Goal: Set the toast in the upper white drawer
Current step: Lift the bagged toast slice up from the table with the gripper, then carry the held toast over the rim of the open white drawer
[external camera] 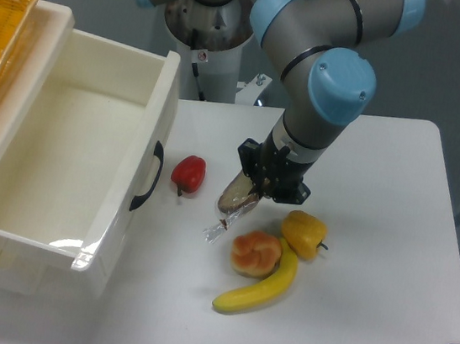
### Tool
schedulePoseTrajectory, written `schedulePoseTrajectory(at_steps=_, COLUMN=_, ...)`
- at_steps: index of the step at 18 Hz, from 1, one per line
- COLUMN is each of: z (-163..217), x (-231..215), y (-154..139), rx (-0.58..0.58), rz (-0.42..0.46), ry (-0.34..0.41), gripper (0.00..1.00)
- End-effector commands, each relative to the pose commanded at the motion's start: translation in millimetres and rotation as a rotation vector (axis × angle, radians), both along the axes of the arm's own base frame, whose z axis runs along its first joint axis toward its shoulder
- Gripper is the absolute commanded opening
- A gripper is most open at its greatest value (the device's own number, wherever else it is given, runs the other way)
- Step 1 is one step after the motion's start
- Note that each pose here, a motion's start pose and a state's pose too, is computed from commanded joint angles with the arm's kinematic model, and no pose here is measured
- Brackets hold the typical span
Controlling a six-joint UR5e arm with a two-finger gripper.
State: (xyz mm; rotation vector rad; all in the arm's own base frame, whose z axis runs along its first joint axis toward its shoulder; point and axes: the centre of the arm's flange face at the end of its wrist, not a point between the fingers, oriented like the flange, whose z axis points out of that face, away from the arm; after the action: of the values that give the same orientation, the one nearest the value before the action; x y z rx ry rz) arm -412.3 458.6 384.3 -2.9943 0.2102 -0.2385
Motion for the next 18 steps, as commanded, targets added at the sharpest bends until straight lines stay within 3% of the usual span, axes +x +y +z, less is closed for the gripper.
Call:
schedulePoseTrajectory(at_steps=12, z=30, x=6, y=-11, rx=-0.003, rz=0.068, ry=0.002, gripper=0.00)
schedulePoseTrajectory(at_steps=18, z=58, x=22, y=-17, rx=-0.028, rz=0.195, ry=-0.045, gripper=0.00)
